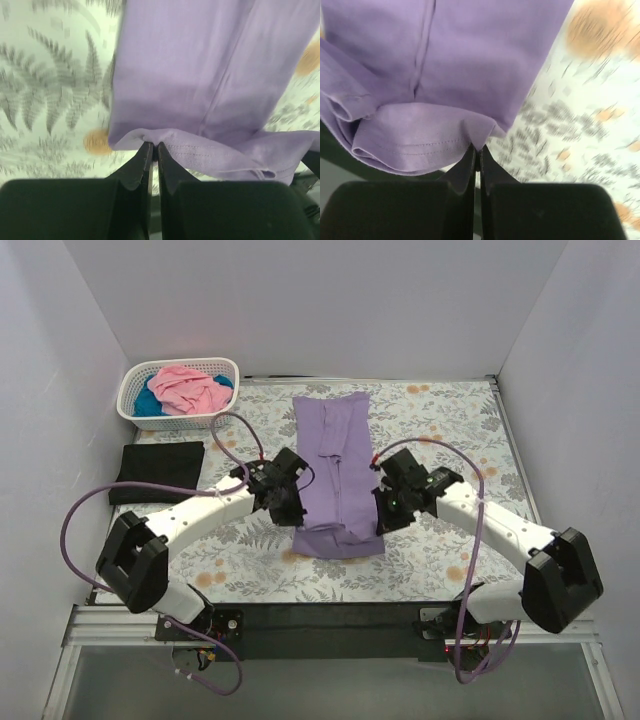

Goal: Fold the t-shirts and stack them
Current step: Fold the tshirt

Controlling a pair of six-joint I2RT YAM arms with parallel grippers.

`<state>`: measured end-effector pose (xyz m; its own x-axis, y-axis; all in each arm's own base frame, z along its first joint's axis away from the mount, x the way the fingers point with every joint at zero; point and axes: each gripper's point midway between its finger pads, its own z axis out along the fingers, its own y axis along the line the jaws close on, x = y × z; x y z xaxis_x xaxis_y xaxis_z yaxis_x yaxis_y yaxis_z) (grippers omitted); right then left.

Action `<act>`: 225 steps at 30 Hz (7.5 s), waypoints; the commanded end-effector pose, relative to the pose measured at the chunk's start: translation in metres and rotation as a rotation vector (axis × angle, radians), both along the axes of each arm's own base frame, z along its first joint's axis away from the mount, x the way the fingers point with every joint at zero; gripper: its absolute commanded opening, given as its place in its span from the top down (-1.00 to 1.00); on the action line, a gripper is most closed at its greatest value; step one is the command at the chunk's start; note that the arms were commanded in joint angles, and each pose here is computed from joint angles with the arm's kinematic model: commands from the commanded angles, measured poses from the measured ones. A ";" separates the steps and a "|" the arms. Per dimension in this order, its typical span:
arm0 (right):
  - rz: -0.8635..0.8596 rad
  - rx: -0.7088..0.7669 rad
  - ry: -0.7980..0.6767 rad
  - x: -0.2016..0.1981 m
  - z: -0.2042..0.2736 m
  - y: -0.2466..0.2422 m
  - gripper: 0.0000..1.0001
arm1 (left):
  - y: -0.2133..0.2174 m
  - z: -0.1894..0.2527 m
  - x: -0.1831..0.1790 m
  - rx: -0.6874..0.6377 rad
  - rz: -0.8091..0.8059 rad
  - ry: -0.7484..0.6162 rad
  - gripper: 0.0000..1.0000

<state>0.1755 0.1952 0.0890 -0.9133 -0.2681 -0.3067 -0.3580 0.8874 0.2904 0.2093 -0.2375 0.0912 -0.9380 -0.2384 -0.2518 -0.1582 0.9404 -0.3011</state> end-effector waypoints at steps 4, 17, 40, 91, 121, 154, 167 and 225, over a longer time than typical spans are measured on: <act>0.016 0.010 -0.136 0.086 0.036 0.007 0.97 | 0.003 0.025 0.090 0.032 -0.008 -0.184 1.00; -0.034 0.116 -0.094 0.183 0.035 0.020 0.97 | 0.018 0.026 0.180 0.010 0.025 -0.298 1.00; -0.097 0.150 -0.057 0.253 0.002 0.003 0.97 | 0.020 -0.013 0.249 -0.027 0.035 -0.336 1.00; 0.040 0.568 -0.337 0.229 0.044 0.118 0.58 | 0.003 -0.060 0.027 -0.018 -0.090 -0.162 0.23; -0.108 0.839 0.035 0.050 -0.043 0.036 0.56 | 0.047 -0.055 0.015 -0.309 0.217 -0.252 0.42; -0.343 0.792 -0.174 0.251 -0.033 0.010 0.59 | 0.047 -0.044 0.219 -0.405 0.322 -0.278 0.39; -0.266 0.167 -0.250 0.142 -0.012 -0.034 0.21 | 0.055 0.028 0.121 -0.043 0.125 -0.434 -0.32; -0.052 -0.339 -0.075 0.017 -0.106 -0.008 0.97 | 0.028 -0.049 0.034 0.190 0.020 -0.153 0.12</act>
